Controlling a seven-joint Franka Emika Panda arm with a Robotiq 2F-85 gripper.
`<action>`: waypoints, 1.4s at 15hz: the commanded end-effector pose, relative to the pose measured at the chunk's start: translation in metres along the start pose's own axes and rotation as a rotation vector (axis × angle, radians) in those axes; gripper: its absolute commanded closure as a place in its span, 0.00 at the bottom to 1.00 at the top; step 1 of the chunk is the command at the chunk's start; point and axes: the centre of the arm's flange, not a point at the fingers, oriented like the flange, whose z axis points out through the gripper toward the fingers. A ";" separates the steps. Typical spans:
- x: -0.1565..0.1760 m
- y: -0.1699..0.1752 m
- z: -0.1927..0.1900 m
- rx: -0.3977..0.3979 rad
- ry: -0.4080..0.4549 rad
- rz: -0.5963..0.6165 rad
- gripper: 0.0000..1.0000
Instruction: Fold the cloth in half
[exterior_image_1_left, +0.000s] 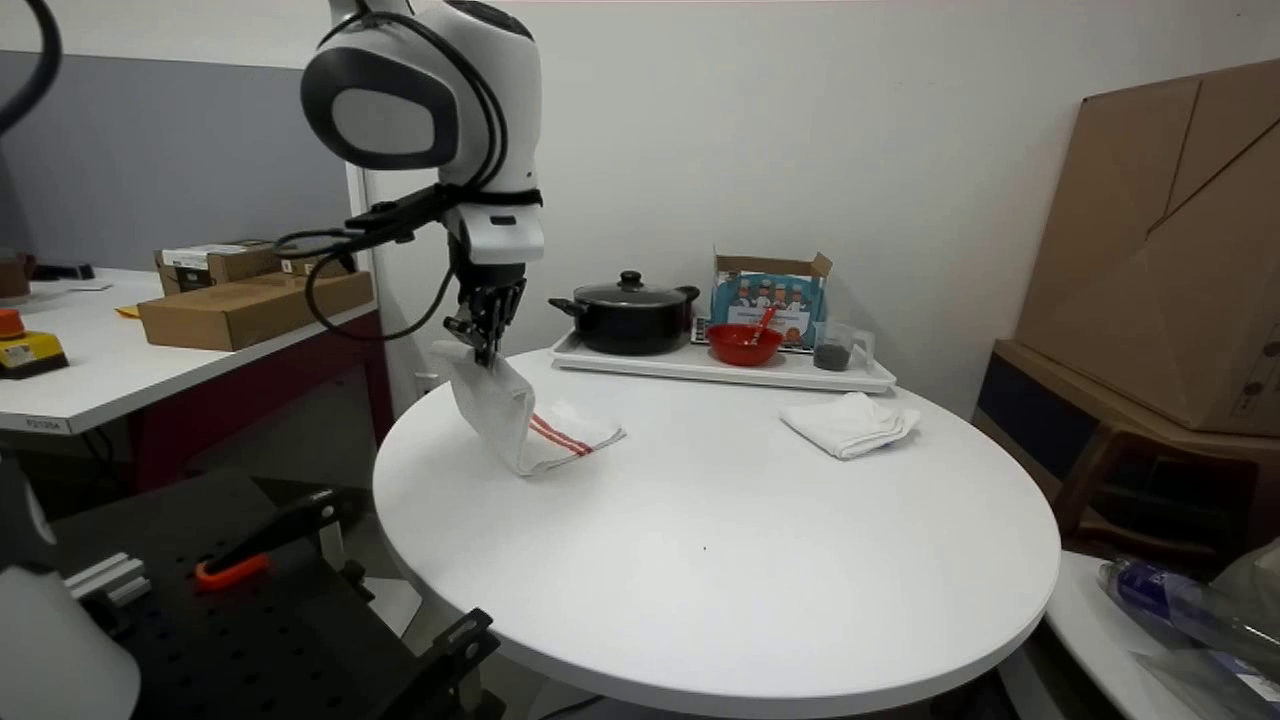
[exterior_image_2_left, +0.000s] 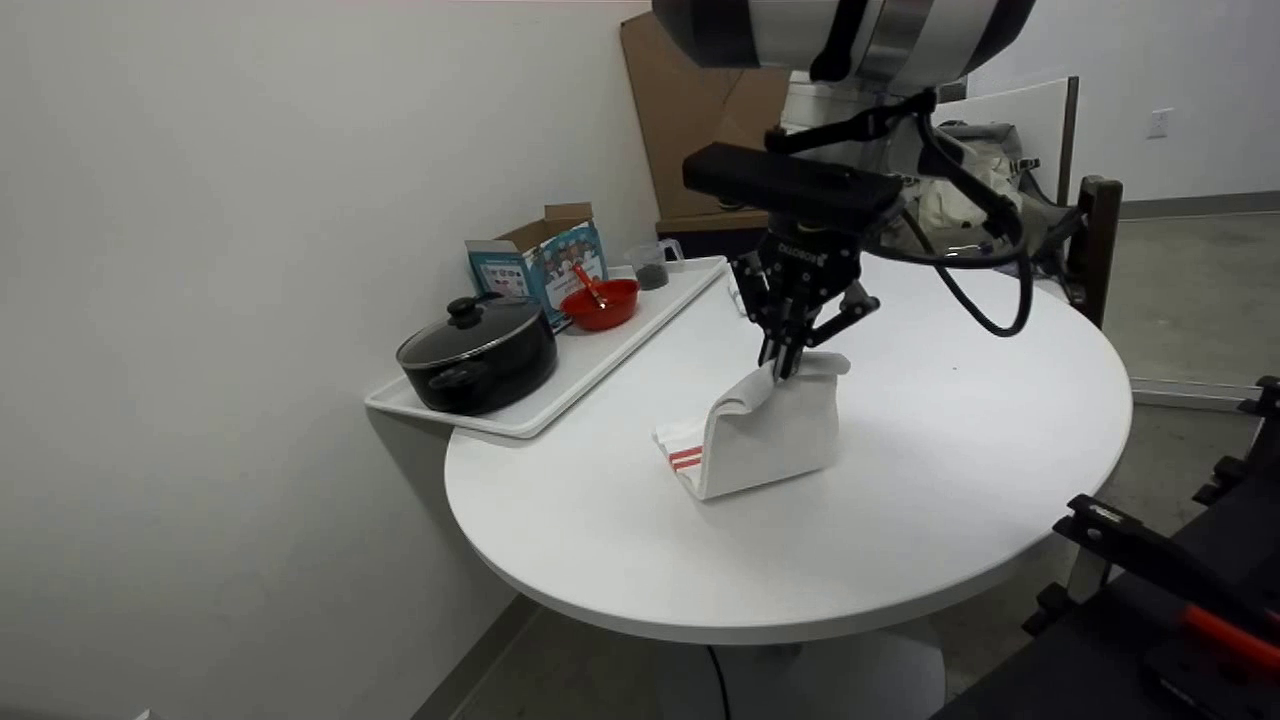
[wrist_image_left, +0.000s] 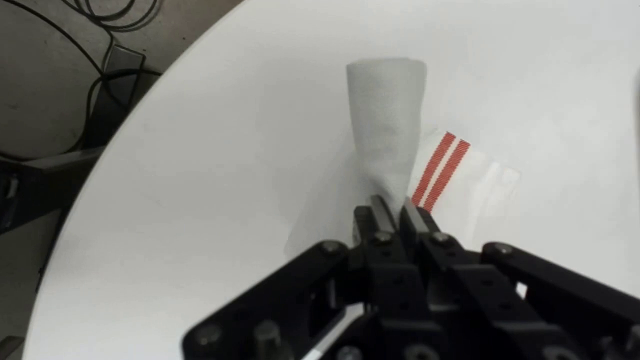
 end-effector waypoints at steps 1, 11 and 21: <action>0.003 -0.050 -0.012 0.000 -0.020 -0.034 0.94; 0.035 -0.103 0.016 -0.069 -0.005 -0.029 0.94; 0.063 -0.125 0.054 -0.168 0.022 -0.017 0.94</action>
